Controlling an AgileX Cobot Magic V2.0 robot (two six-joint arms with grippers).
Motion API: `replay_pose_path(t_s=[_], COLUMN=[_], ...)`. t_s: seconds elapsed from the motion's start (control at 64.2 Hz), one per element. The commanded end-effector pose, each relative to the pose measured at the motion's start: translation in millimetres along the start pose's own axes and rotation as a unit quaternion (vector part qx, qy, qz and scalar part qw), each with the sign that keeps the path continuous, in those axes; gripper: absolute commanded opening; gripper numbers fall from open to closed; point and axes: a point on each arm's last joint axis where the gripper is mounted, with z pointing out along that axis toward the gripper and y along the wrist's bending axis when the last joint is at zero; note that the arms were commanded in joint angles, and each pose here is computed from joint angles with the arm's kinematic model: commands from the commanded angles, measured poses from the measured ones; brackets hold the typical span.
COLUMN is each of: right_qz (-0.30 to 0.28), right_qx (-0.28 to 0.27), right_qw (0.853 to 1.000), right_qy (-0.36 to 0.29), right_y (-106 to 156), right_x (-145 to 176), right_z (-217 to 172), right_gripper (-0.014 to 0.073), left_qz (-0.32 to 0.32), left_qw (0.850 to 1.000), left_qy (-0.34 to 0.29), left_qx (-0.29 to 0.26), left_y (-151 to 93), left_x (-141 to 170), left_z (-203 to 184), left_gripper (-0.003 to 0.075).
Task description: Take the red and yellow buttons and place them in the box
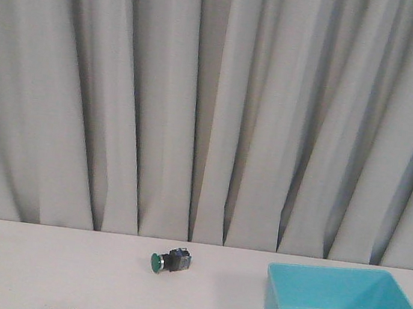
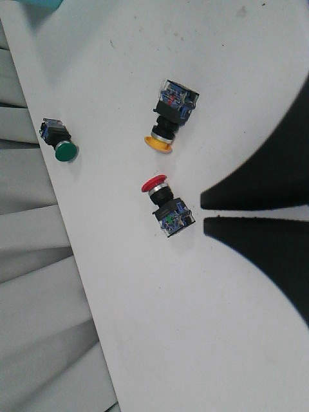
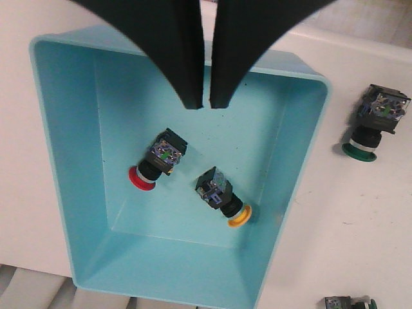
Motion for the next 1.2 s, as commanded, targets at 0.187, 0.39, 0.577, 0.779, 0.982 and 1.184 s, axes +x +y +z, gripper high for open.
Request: replay_pose_path(t_s=[0.187,0.39,0.577,0.779,0.982,1.184], right_qz=[-0.005,-0.005,-0.005,-0.005,-0.005,-0.005], right_qx=[0.009,0.009,0.009,0.009,0.009,0.009], right_qw=[0.999,0.999,0.999,0.999,0.999,0.999], right_qy=[-0.041,-0.041,-0.041,-0.039,-0.039,-0.039], right_y=[-2.5,-2.5,-2.5,-2.4,-2.4,-2.4], right_x=[-12.8,-12.7,-12.7,-12.5,-12.5,-12.5], right_z=[-4.4,-4.4,-4.4,-4.4,-4.4,-4.4], right_gripper=[-0.0007,-0.0007,-0.0007,-0.0007,-0.0007,-0.0007], left_qz=[-0.003,-0.004,-0.009,-0.018,0.008,-0.004], left_qw=[1.000,1.000,1.000,0.999,0.987,0.976], left_qy=[-0.015,0.001,0.008,-0.033,-0.144,-0.202], left_qx=[0.000,-0.008,-0.011,-0.028,-0.072,-0.086], left_y=[0.5,1.9,3.3,14.0,17.6,11.8], left_x=[-8.1,-5.2,-3.0,-0.1,22.2,72.2], left_z=[-2.4,-2.4,-6.6,-36.3,-58.4,-46.2], left_gripper=[-0.0008,-0.0008,-0.0007,-0.0007,-0.0007,-0.0007])
